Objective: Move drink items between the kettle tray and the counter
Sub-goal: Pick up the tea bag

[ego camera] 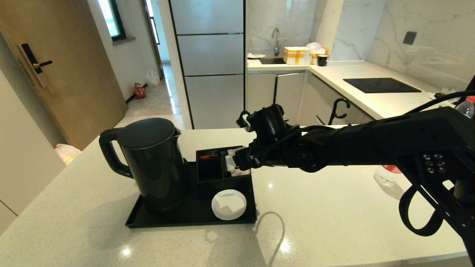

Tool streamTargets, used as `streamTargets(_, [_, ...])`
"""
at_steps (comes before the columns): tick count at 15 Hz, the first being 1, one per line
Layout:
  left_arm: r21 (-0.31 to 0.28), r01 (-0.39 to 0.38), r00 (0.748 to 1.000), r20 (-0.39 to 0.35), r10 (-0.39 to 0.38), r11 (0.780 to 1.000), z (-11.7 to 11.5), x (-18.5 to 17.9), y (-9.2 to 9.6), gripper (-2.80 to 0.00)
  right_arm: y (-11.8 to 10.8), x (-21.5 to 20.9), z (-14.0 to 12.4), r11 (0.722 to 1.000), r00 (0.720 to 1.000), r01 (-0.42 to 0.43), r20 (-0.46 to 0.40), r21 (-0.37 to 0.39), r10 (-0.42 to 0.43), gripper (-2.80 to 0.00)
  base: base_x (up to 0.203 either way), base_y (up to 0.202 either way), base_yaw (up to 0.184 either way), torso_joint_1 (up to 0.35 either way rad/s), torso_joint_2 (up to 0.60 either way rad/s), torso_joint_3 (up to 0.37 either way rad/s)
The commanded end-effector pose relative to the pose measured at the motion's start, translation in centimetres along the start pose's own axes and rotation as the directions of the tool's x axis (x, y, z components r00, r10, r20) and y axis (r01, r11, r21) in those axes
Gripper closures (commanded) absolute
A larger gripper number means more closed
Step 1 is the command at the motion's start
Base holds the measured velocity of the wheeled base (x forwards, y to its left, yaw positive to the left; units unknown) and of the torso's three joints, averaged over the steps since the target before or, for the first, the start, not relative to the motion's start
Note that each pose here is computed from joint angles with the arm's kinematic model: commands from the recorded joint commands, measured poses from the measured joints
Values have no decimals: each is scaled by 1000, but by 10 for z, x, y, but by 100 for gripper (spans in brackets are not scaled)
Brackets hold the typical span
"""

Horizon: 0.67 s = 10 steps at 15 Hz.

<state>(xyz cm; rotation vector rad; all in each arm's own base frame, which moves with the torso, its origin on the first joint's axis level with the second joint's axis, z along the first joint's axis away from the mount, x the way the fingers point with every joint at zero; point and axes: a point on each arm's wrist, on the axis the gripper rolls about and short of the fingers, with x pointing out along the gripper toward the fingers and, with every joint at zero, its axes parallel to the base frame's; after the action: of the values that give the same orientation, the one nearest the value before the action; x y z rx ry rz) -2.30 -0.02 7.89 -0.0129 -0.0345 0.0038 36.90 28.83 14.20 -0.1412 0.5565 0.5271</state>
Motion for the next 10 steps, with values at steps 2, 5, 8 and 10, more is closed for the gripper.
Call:
streamTargets(2, [-1, -1, 1000, -1, 1, 1000, 0, 0, 0, 0, -8, 12, -5, 1000, 1000, 18, 2, 9, -18, -280, 0, 0, 0, 0, 0, 0])
streamTargets(5, [-1, 1, 1000, 1, -1, 1000, 0, 0, 0, 0, -12, 27, -5, 999, 1000, 26, 11, 22, -26, -280, 0, 0, 0, 0, 0, 0])
streamTargets(8, [-1, -1, 1000, -1, 1, 1000, 0, 0, 0, 0, -11, 37, -4, 999, 999, 21, 26, 30, -22, -280, 0, 0, 0, 0, 0, 0])
streamTargets(10, [-1, -1, 1000, -1, 1, 1000, 0, 0, 0, 0, -11, 45, -8, 999, 1000, 22, 18, 30, -22, -280, 0, 0, 0, 0, 0, 0])
